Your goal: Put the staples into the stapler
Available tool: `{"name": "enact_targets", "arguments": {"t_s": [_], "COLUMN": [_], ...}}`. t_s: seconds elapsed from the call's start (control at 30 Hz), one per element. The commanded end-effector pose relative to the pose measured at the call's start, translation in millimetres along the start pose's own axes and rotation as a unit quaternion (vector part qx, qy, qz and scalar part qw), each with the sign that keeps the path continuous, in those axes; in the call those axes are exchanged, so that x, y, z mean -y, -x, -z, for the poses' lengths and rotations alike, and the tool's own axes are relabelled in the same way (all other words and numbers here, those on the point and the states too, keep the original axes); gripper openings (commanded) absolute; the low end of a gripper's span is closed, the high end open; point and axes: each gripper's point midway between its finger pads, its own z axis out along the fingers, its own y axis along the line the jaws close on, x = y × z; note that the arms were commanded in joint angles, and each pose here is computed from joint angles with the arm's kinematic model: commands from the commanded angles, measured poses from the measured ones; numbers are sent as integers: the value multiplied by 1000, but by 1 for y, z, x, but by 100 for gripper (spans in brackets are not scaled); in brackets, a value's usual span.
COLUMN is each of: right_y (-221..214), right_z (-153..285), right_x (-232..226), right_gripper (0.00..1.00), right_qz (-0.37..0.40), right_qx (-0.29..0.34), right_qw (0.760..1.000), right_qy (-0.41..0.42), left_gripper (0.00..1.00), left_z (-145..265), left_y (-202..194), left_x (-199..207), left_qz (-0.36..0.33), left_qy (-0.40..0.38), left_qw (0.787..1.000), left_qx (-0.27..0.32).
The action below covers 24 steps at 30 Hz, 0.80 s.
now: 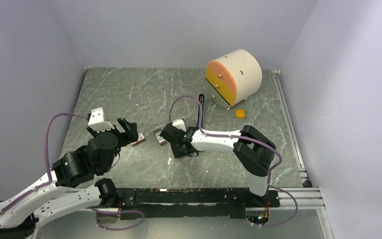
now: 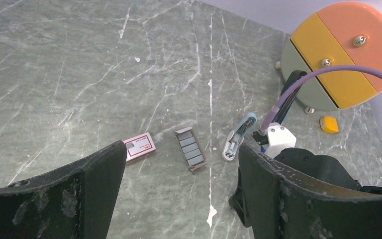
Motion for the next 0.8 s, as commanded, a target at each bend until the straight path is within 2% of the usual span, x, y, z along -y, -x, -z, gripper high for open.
{"name": "enact_targets", "arguments": {"t_s": [0.0, 0.4, 0.77], "right_y": [2, -4, -25], "right_z": [0, -1, 0], "right_x": [2, 2, 8], "right_gripper": [45, 45, 46], "right_qz": [-20, -18, 20], "right_qx": [13, -1, -37], "right_qw": [1000, 1000, 999], "right_qy": [-9, -8, -3], "left_gripper": [87, 87, 87], "left_z": [-1, -3, -4], "left_y": [1, 1, -1], "left_x": [2, 3, 4], "left_qz": [4, 1, -3], "left_qy": [-2, 1, 3], "left_qw": [1000, 1000, 1000], "left_qx": [4, 3, 1]}}
